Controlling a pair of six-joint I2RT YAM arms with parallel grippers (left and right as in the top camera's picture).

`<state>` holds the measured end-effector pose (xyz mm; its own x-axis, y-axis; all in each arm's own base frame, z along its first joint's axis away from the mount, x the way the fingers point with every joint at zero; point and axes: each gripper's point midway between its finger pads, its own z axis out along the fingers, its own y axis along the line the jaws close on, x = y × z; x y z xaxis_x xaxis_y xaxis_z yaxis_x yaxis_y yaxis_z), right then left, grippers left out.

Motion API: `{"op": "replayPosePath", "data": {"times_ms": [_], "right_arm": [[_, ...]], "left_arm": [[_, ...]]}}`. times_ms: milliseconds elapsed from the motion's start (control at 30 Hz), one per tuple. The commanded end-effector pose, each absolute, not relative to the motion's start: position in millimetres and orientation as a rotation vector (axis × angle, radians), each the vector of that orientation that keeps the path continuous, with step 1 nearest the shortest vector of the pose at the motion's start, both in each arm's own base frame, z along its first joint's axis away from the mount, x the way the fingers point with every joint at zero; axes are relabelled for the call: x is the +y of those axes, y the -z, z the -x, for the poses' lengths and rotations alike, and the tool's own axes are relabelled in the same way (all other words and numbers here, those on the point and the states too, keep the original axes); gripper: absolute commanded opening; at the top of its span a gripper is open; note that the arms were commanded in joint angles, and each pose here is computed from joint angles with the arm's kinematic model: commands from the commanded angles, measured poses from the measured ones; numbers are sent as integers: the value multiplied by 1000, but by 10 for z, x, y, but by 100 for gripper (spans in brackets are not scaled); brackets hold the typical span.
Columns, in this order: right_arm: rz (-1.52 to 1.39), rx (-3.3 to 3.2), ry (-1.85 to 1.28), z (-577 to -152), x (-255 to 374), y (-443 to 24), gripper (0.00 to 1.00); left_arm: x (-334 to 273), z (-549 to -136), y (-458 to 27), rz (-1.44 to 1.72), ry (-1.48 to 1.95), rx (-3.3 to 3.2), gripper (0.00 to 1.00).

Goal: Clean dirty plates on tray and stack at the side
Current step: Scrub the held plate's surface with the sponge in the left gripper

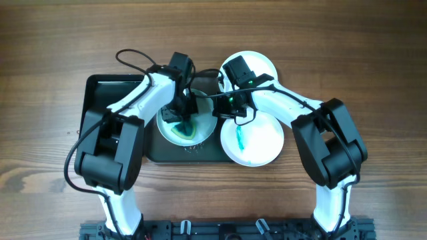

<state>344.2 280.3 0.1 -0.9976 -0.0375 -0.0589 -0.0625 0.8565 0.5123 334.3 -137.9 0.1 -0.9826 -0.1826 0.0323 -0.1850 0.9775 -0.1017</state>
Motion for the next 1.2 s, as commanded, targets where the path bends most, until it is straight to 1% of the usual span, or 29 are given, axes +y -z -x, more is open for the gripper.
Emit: {"op": "replayPosePath", "data": {"times_ms": [0, 133, 267, 400, 467, 533, 567, 667, 733, 933, 1033, 1167], "right_arm": [[40, 3063, -746, -3321, 2724, 312, 4], [37, 3067, -740, -3302, 2708, 344, 4], [39, 3062, -742, -3311, 2713, 341, 4], [39, 3061, -743, -3314, 2713, 341, 4], [39, 3061, -743, -3315, 2713, 340, 4], [39, 3060, -743, -3317, 2714, 340, 4], [38, 3060, -743, -3317, 2715, 340, 4], [39, 3059, -744, -3318, 2716, 339, 4], [38, 3060, -744, -3317, 2715, 339, 4], [40, 3062, -748, -3309, 2717, 338, 4], [43, 3065, -746, -3303, 2714, 340, 4], [47, 3064, -745, -3305, 2713, 340, 4]], "left_arm": [[-978, -3335, 225, -580, 252, -3130, 4], [-723, -3384, 53, -742, 465, -3165, 4], [-593, -3381, -69, -828, 589, -3173, 4], [-635, -3298, -79, -776, 591, -3155, 4], [-687, -3174, -74, -681, 589, -3122, 4], [-853, -3075, -27, -481, 467, -3098, 4], [-1013, -3013, 8, -336, 334, -3077, 4], [-1610, -2832, 13, 87, -200, -2970, 4], [-1925, -2783, -69, 259, -489, -2906, 4], [-2105, -3170, -81, 291, -610, -3049, 4], [-1817, -3582, -15, 1, -336, -3267, 4], [-1369, -3835, -33, -270, 46, -3412, 4]]}}
